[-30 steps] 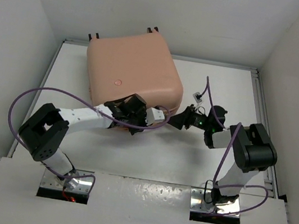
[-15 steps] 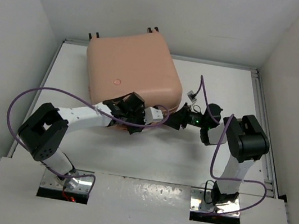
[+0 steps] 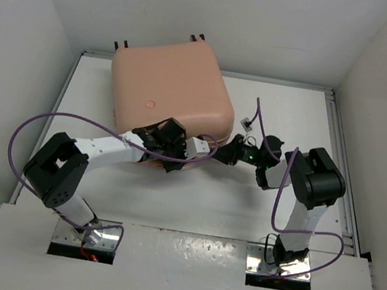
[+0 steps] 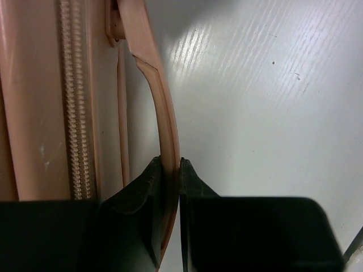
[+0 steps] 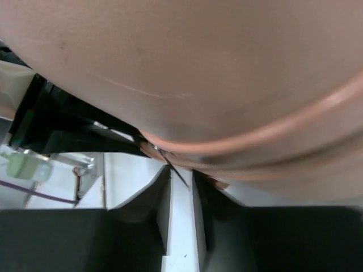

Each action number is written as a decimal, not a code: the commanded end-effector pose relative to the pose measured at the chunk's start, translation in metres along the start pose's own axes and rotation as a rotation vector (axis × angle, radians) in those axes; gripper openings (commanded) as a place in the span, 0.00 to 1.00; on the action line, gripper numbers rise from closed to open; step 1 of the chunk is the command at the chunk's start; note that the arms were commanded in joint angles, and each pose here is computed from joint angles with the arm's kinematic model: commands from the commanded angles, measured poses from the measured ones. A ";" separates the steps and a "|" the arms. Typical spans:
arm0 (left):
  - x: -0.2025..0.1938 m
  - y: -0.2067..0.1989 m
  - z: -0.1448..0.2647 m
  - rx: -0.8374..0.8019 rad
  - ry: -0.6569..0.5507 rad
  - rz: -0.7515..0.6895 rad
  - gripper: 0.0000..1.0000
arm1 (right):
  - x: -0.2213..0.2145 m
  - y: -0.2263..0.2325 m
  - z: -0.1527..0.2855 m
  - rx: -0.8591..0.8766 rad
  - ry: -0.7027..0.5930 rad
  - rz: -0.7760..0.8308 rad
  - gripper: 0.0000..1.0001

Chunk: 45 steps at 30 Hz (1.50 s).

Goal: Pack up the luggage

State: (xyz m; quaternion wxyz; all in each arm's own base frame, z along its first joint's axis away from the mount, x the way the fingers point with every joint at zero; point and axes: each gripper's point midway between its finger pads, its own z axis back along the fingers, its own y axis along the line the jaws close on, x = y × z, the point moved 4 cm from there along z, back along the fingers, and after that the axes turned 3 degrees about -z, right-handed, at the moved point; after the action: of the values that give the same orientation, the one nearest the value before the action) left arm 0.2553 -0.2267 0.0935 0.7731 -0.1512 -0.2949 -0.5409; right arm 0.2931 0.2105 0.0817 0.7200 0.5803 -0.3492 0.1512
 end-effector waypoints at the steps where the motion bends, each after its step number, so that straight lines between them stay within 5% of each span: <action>1: -0.012 -0.002 -0.003 -0.038 0.047 0.129 0.02 | 0.029 0.025 -0.013 0.061 -0.123 0.192 0.07; 3: -0.012 -0.002 -0.003 -0.038 0.047 0.129 0.02 | 0.029 0.026 -0.013 0.055 -0.132 0.192 0.00; 13: -0.025 0.000 0.013 0.011 0.066 0.143 0.01 | 0.035 0.032 0.019 0.003 -0.163 0.240 0.00; 21: -0.045 -0.008 0.022 0.008 0.110 0.143 0.01 | 0.032 0.000 0.049 -0.209 -0.207 0.307 0.00; 45: -0.080 -0.003 0.070 0.022 0.110 -0.258 0.00 | 0.091 -0.063 0.077 -0.507 -0.210 0.623 0.00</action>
State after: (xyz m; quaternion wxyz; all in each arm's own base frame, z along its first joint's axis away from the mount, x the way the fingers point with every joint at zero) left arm 0.2349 -0.1616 0.0943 0.7188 -0.0979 -0.3143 -0.6123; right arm 0.3264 0.1502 0.1040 0.6977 0.3907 -0.5438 0.2547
